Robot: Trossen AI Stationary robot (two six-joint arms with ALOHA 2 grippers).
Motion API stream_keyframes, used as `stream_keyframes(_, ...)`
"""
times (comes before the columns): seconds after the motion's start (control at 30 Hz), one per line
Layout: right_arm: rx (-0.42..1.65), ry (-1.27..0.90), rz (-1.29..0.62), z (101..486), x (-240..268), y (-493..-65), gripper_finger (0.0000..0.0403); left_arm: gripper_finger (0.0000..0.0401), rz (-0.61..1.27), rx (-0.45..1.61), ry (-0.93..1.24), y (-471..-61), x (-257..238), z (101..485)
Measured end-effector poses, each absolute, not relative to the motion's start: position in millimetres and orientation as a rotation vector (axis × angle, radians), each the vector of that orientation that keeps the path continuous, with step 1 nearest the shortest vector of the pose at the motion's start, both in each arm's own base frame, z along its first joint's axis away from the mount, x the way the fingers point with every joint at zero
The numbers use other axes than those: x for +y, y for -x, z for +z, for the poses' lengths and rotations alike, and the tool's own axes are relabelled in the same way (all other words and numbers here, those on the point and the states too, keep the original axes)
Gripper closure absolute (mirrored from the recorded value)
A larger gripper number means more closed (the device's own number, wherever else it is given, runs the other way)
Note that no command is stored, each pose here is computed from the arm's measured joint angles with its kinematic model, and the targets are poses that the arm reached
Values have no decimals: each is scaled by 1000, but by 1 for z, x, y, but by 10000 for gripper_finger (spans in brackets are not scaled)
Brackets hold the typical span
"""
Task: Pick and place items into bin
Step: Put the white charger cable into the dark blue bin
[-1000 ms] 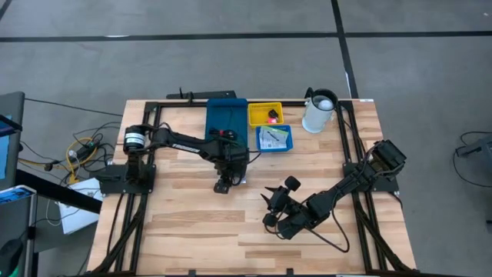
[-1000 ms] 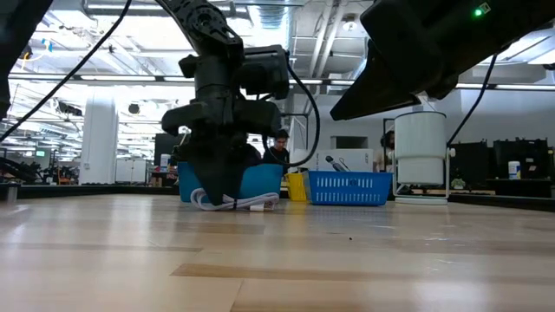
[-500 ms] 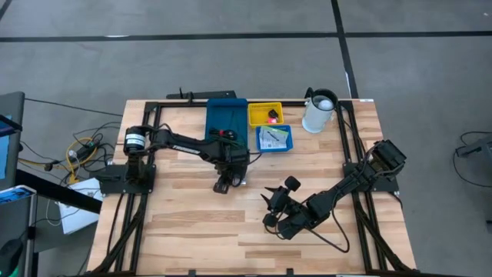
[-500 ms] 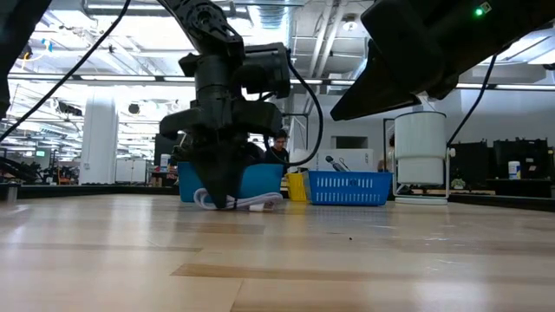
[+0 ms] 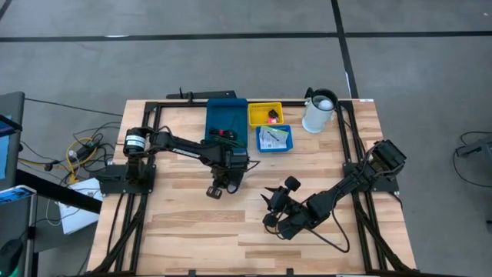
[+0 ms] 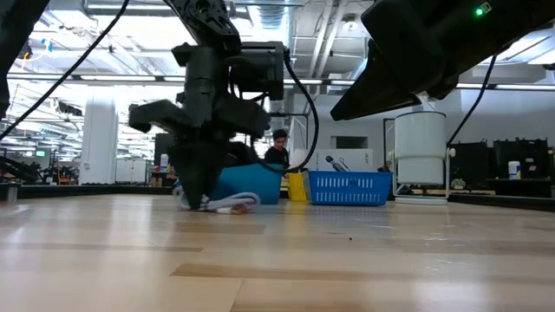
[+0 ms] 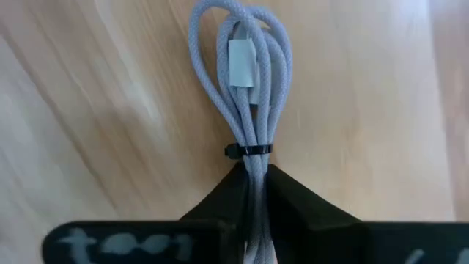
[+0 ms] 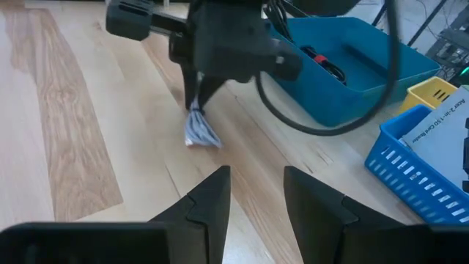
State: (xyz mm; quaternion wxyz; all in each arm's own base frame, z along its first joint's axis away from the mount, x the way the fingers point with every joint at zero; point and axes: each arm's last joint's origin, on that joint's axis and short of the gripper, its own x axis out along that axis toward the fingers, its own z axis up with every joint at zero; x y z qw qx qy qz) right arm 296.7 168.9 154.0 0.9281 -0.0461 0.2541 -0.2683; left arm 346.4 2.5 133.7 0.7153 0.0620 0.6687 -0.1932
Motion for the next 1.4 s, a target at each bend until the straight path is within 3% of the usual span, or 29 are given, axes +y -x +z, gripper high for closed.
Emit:
stream_keyframes(0.13, 521, 95, -550, 154, 169, -297, 280, 392, -397, 1601, -259, -342, -3, 143)
stream_keyframes(0.33, 522, 95, -550, 154, 169, -297, 281, 380, -239, 1749, -519, -342, -3, 170)
stream_keyframes(0.53, 522, 95, -550, 154, 169, -297, 281, 394, -150, 1807, -621, -346, 4, 201)
stream_keyframes(1.03, 521, 95, -550, 154, 169, -297, 281, 387, 64, 1590, -599, -369, 60, 301)
stream_keyframes(1.4, 520, 93, -549, 154, 169, -297, 281, 362, 292, 1487, -339, -361, 142, 309)
